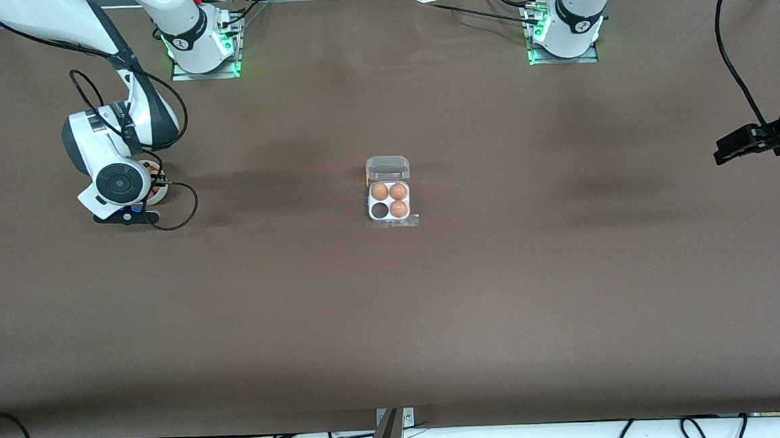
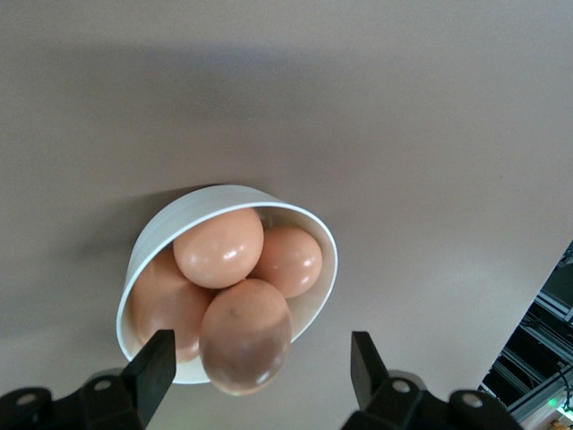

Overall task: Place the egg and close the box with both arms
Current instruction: 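Lower the right gripper into the bowl and grasp a brown egg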

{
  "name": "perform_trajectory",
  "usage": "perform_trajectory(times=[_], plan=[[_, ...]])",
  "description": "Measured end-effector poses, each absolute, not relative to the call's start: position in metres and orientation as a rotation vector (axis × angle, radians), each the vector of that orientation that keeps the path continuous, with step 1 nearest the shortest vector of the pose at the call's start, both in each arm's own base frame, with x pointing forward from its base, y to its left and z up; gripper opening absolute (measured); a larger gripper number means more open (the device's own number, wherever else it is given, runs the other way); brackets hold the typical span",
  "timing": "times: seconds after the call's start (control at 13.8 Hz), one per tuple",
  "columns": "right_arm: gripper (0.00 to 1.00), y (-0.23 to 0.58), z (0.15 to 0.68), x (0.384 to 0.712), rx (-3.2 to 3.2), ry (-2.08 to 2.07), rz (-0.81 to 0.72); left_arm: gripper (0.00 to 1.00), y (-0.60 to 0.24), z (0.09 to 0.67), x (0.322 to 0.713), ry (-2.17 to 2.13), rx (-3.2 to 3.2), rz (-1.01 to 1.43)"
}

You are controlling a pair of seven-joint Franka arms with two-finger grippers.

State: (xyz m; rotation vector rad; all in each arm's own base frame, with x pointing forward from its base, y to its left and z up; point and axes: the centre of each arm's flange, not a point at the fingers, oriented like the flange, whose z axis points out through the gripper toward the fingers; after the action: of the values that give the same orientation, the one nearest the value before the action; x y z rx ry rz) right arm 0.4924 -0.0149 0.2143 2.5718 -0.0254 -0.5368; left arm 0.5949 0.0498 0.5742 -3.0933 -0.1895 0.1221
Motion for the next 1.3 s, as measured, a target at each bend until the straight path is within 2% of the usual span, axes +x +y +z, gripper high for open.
perform_trajectory(times=[0.51,1.01,1.3], plan=[[0.77,-0.0186,0.2067,0.4923,2.576,-0.029,-0.544,1.00,0.0500,0.5742,0.5949,-0.190,-3.093,0.122],[0.61,-0.0196,0.2055,0.4933,2.582,-0.031,-0.538,1.00,0.0496,0.5742,0.5949,-0.189,-3.093,0.122],[0.58,-0.0196,0.2055,0.4933,2.582,-0.030,-0.537,1.00,0.0496,0.5742,0.5949,-0.189,-3.093,0.122]])
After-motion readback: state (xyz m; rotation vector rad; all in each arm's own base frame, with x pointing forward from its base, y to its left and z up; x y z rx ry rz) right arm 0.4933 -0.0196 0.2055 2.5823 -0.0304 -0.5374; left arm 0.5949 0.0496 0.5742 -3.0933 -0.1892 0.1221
